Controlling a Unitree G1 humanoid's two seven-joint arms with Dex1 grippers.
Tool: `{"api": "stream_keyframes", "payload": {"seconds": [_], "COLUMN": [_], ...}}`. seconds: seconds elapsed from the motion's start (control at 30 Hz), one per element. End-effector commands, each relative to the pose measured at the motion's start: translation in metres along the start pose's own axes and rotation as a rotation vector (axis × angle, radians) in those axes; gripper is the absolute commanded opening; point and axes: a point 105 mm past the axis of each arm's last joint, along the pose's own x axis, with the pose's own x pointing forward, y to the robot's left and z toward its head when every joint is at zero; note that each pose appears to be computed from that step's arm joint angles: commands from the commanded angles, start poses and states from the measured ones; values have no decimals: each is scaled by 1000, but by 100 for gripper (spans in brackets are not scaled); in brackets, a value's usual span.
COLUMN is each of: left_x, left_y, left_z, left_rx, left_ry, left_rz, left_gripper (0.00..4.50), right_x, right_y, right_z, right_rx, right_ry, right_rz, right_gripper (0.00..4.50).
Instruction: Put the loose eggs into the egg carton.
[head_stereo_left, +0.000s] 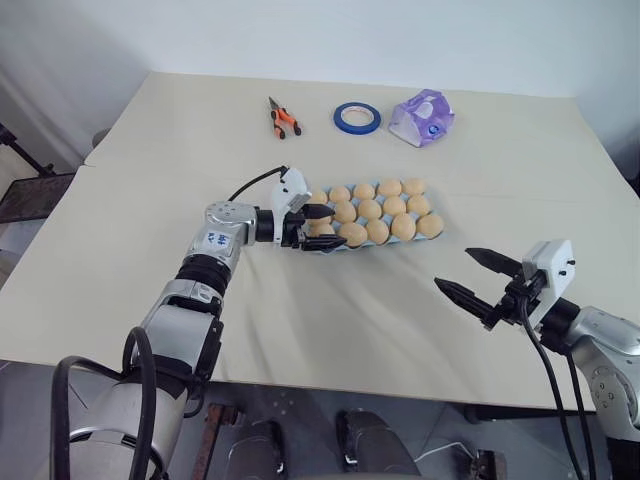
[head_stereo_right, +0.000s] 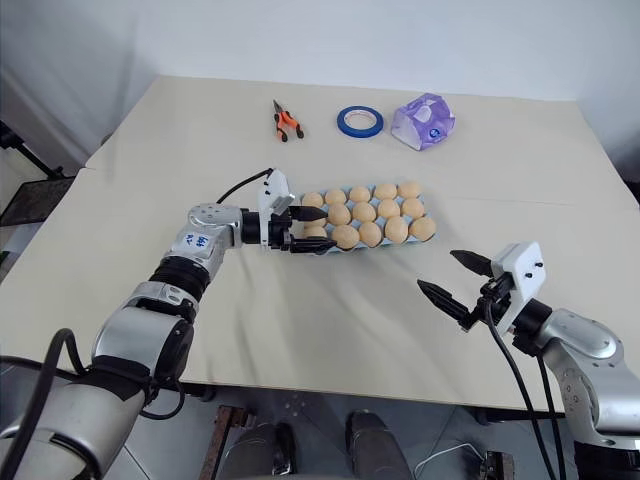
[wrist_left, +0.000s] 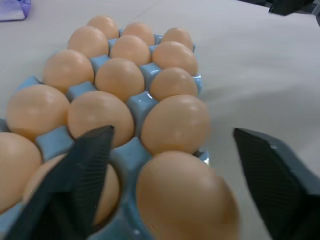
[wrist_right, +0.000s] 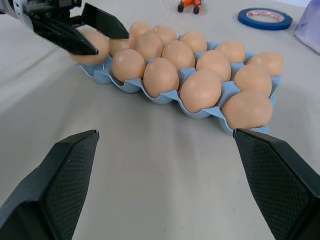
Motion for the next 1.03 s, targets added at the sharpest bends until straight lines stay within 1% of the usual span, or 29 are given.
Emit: {"api": "stream_keyframes", "payload": {"seconds": [0.03,0.2,0.3,0.37,0.47,0.53,0.6,0.67,0.73,0.9,1.03], "left_x": [-1,-11,-36,-58,-91,-112,-126,-149,-173,-190,-190], "left_y": [3,5,9,8,3,0,-5,-12,-21,-36,-38], "left_z": [18,33,50,52,42,36,32,19,10,0,-4], "left_rx": [37,35,47,58,33,20,24,7,16,12,21], "left_ry": [-50,-124,-226,-245,-219,-193,-178,-139,-132,-125,-122], "left_rz": [2,-3,16,19,43,98,116,139,183,215,239], "left_gripper": [447,447,447,447,447,447,447,447,447,447,447], "right_x": [-1,2,2,1,-1,-2,-3,-3,-4,-1,8], "right_y": [0,-4,-9,-13,-19,-23,-26,-28,-33,-38,-37], "right_z": [14,19,27,30,30,31,31,29,25,22,21], "right_rx": [-33,-51,-72,-88,-102,-105,-105,-97,-88,-85,-82], "right_ry": [-41,-47,-54,-48,-24,-11,-4,11,36,55,52], "right_rz": [0,17,29,44,66,77,85,102,119,141,165], "right_gripper": [450,450,450,450,450,450,450,450,450,450,450]}}
